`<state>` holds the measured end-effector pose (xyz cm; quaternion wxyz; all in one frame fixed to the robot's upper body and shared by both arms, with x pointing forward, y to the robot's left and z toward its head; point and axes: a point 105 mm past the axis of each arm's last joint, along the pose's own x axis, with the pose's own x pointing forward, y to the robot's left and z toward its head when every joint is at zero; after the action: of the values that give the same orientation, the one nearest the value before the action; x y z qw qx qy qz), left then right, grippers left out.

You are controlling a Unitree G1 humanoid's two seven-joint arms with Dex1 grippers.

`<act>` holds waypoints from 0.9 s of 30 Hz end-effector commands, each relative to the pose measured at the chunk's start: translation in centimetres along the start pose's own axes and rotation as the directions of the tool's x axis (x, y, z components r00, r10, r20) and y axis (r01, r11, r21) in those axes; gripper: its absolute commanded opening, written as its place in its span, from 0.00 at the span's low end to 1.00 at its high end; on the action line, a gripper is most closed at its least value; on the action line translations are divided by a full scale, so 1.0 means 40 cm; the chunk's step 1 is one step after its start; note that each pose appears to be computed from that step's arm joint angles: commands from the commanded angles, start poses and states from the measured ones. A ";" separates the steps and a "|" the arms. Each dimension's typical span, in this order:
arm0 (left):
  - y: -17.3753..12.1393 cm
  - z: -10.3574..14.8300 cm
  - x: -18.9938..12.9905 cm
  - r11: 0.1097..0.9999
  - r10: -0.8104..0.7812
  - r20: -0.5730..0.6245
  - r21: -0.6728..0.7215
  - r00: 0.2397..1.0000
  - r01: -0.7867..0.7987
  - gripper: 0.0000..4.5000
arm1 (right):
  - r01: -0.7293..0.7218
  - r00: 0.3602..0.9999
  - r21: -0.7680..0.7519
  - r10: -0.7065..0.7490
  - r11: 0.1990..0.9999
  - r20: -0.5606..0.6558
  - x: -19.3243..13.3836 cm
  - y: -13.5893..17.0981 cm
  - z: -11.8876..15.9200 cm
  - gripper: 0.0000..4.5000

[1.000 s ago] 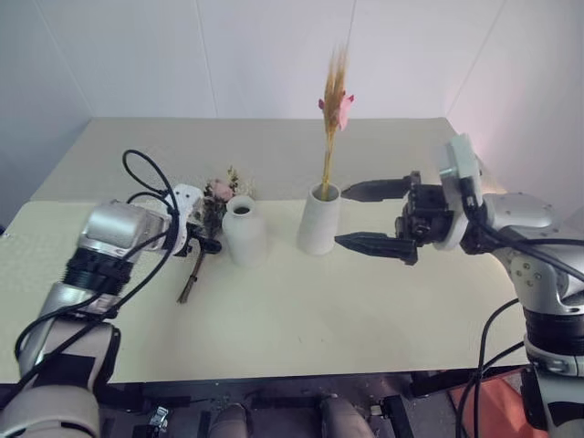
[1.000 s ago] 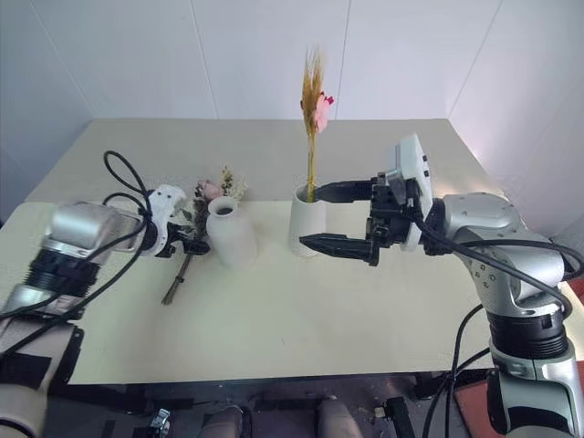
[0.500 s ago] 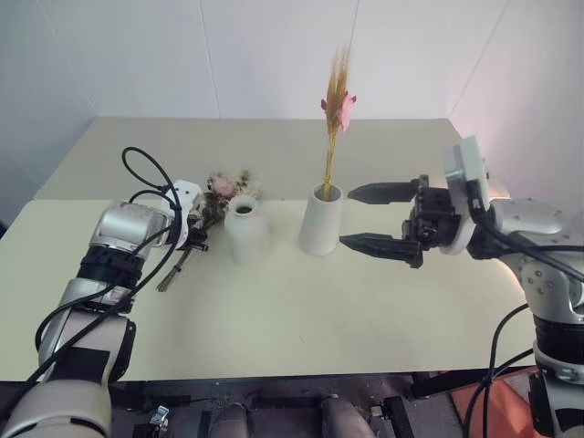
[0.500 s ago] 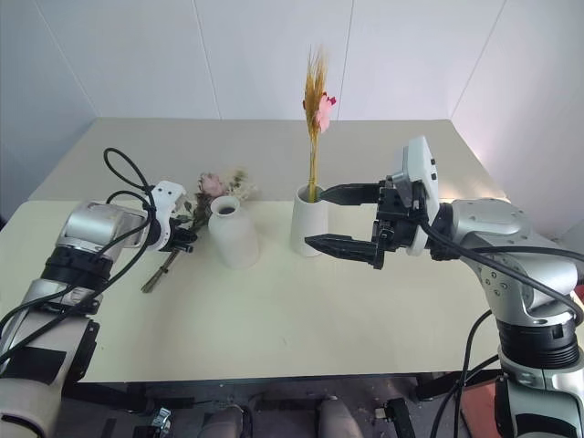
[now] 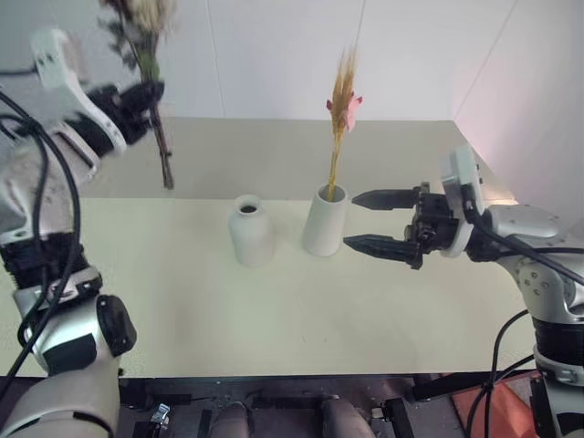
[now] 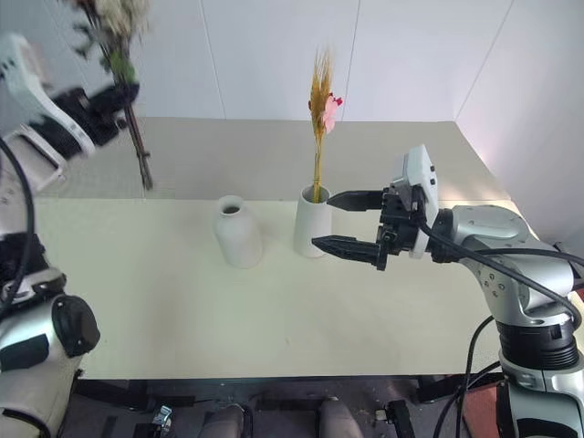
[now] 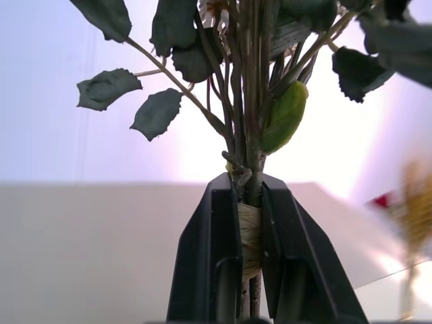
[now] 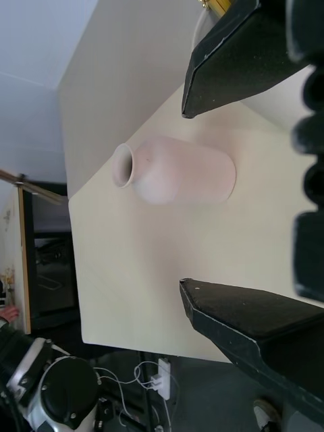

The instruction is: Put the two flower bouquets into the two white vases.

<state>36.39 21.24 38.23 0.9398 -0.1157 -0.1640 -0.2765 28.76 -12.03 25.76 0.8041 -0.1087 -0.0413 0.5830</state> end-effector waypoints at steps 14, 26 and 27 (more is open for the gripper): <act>-0.152 -0.063 0.050 0.946 -0.311 0.041 -0.076 0.949 0.314 0.03 | 0.108 0.994 -0.010 -0.108 0.994 -0.009 -0.057 -0.007 0.017 1.00; -0.171 -0.160 0.049 0.939 -0.343 0.084 0.024 0.936 0.342 0.03 | 0.121 0.993 -0.037 -0.121 0.992 -0.006 -0.056 0.003 0.028 1.00; -0.170 -0.164 0.049 0.940 -0.341 0.083 0.028 0.936 0.340 0.03 | 0.121 0.993 -0.038 -0.121 0.992 -0.007 -0.056 0.004 0.028 1.00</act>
<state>36.40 12.80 32.88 0.8761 -0.1090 -0.1965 -0.4266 28.47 -13.79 25.67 0.8383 -0.1097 -0.0333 0.5331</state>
